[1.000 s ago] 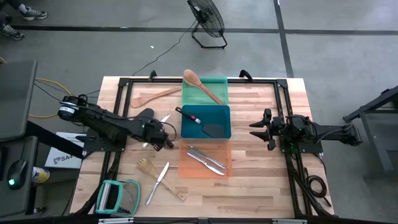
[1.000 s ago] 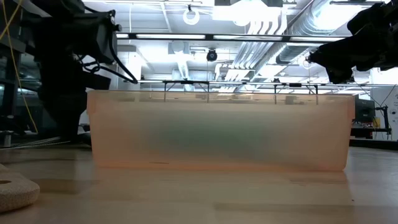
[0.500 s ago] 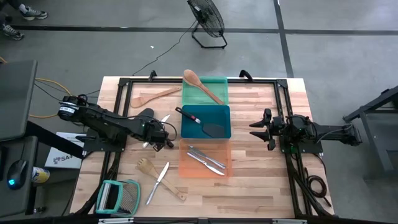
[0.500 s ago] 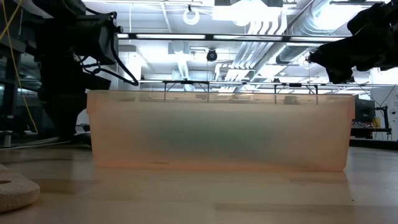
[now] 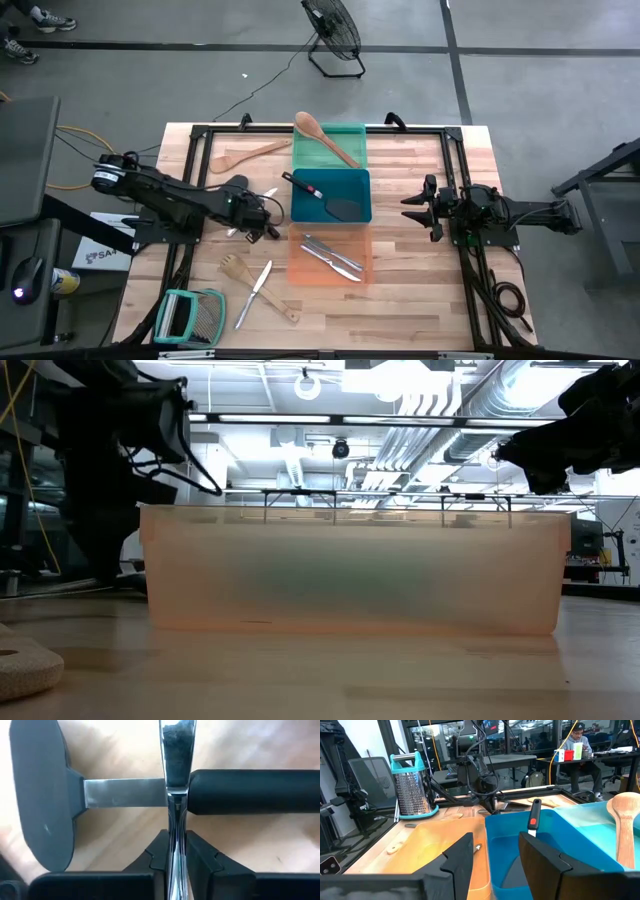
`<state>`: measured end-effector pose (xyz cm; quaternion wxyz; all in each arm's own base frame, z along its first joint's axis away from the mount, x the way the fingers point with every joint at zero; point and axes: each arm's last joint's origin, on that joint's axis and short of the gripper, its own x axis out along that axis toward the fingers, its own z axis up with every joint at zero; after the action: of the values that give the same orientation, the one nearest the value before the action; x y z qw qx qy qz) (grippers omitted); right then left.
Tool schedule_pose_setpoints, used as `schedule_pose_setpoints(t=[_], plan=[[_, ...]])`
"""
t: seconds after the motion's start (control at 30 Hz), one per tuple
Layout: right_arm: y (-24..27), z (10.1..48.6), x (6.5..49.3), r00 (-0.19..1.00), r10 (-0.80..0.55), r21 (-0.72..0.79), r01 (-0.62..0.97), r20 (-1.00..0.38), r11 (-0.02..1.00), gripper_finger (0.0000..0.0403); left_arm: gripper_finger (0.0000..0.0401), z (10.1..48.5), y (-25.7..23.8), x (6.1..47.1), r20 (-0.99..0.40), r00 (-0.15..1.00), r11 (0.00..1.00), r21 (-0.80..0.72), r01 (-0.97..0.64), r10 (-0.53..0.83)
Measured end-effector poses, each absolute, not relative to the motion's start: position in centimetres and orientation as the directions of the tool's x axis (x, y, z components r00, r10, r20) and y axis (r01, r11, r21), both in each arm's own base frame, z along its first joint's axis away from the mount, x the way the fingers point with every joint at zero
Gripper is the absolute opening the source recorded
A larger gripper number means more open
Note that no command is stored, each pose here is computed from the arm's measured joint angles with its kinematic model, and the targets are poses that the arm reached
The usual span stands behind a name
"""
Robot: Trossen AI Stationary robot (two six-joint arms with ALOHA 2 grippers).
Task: Pick & Place Kitchen Items
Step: Put the silver knife into the orange bin
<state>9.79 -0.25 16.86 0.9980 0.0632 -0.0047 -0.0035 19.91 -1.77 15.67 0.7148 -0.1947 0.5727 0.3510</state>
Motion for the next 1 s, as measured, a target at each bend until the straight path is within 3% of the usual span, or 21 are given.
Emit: schedule_pose_setpoints(t=[0.5, 0.7, 1.0], plan=[[-0.2, 16.9, 9.8, 1.000, -0.007, 0.126, 0.006, 0.009, 0.992, 0.0149, 0.0033, 20.2, -1.8, 19.4, -0.948, 0.211, 0.721, 0.026, -0.693, 0.237], [-0.2, 16.9, 9.8, 1.000, -0.007, 0.126, 0.006, 0.009, 0.992, 0.0149, 0.0033, 21.9, -2.0, 20.1, -0.938, 0.280, 0.834, 0.017, -0.552, 0.204], [-0.2, 16.9, 9.8, 1.000, -0.007, 0.126, 0.006, 0.009, 0.992, 0.0149, 0.0033, 24.8, -2.4, 21.9, -0.876, 0.446, 0.922, -0.003, -0.388, 0.185]])
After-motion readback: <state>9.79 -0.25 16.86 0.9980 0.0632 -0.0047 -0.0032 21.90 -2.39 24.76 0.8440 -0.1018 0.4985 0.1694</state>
